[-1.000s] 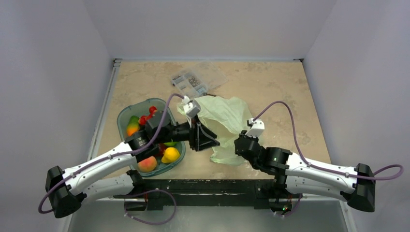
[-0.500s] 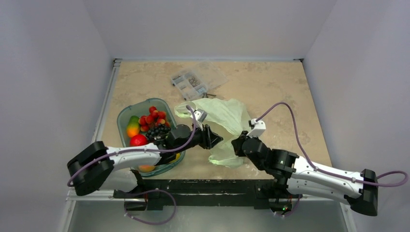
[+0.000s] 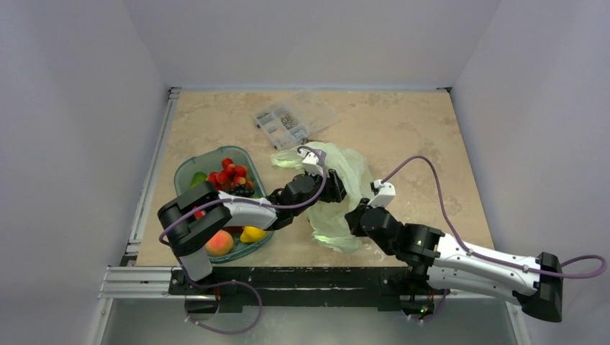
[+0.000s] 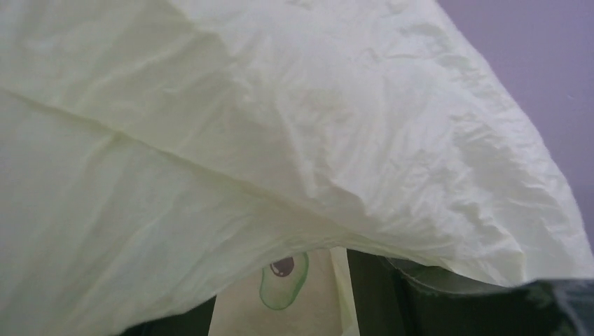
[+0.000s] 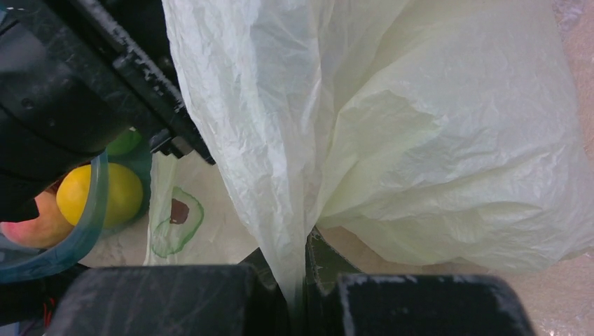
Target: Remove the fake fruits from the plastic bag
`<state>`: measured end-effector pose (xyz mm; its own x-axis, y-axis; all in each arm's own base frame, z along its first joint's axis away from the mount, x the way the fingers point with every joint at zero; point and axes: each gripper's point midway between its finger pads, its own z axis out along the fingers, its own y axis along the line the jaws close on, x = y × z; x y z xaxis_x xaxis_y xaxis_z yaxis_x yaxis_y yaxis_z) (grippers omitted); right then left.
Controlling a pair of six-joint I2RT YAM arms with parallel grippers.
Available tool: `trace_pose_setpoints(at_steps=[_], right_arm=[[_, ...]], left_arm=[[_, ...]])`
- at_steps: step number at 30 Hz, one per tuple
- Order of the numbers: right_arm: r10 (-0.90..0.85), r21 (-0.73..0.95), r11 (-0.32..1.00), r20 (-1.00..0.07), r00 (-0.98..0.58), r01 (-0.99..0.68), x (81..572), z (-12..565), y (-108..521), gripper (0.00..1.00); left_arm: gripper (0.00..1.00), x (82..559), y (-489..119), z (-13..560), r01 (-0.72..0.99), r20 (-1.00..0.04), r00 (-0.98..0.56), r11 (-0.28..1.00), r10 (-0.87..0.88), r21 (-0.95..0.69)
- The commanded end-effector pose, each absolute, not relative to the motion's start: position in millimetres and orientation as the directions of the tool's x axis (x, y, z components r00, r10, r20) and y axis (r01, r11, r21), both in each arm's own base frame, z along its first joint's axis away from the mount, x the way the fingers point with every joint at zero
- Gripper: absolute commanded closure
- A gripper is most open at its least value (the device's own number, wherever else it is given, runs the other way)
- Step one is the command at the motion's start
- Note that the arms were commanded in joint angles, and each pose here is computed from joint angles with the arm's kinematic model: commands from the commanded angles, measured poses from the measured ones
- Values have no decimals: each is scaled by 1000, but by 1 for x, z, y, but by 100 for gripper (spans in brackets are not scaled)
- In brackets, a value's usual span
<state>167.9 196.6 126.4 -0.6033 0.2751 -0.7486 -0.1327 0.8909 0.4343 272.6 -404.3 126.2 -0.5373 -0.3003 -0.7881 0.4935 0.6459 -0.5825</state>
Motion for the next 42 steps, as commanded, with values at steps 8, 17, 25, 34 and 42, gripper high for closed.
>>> trace_pose_setpoints(at_steps=[8,17,25,34,42], right_arm=[[295,451,882,-757,-583,-140,172,141,199,100],[284,442,883,-769,-573,-155,173,146,200,100],[284,439,885,-773,-567,-156,174,149,199,100],[292,437,887,-779,-555,-148,174,154,192,100],[297,439,887,-780,-550,-143,174,156,191,100]], left_arm=[[25,326,-405,111,253,-781,-417,766,-465,-591],[0,345,-415,94,131,-767,-351,783,-536,-608],[16,351,-424,60,48,-724,-386,771,-572,-635],[30,353,-431,42,17,-708,-414,773,-572,-634],[60,355,-428,62,104,-756,-374,786,-537,-610]])
